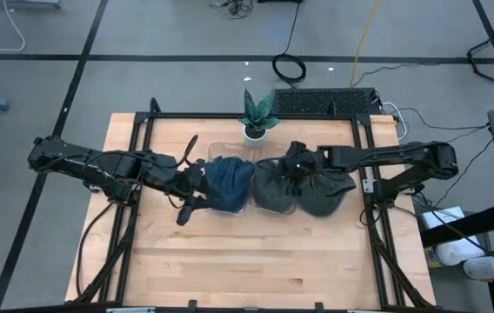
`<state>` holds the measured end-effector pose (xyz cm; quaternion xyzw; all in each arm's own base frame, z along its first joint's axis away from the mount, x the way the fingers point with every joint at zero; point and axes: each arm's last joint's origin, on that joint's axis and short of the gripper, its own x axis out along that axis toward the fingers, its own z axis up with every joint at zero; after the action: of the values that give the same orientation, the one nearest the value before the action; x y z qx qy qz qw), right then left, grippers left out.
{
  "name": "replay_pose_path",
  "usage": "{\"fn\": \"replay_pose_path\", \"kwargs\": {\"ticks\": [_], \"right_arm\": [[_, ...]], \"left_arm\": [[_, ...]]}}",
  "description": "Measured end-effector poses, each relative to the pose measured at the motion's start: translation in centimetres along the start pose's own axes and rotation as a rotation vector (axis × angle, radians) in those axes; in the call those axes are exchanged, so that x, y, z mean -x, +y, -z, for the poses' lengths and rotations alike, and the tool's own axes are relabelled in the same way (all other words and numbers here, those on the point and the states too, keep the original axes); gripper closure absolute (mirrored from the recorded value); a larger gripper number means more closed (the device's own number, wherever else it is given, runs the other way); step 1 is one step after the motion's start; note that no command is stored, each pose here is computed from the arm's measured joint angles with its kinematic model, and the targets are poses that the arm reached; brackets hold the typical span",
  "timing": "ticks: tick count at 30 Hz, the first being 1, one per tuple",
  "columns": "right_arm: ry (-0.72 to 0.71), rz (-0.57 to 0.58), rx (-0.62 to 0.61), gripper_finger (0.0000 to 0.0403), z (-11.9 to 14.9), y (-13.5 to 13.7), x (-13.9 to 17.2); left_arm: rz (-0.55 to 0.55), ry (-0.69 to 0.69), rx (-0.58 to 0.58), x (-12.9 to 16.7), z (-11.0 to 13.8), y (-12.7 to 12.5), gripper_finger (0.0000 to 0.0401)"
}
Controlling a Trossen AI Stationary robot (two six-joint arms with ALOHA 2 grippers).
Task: Pick & Place hat
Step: Put the bottom gray cap into the right transparent bin
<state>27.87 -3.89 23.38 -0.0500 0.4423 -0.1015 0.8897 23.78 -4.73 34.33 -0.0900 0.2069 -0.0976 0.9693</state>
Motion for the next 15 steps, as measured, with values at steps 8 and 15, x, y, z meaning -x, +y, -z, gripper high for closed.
{"fn": "replay_pose_path", "kwargs": {"ticks": [8, 15], "right_arm": [[-0.026, 0.042, 0.047, 0.0393, 2.3, -1.1, -2.0], [-0.005, 0.056, 0.103, 0.0393, 3.3, -1.5, -3.9]], "left_arm": [[-0.001, -0.001, 0.0, 0.0, 0.0, 0.0, 0.027], [-0.002, -0.003, -0.003, 0.0, 0.0, 0.0, 0.027]]}}
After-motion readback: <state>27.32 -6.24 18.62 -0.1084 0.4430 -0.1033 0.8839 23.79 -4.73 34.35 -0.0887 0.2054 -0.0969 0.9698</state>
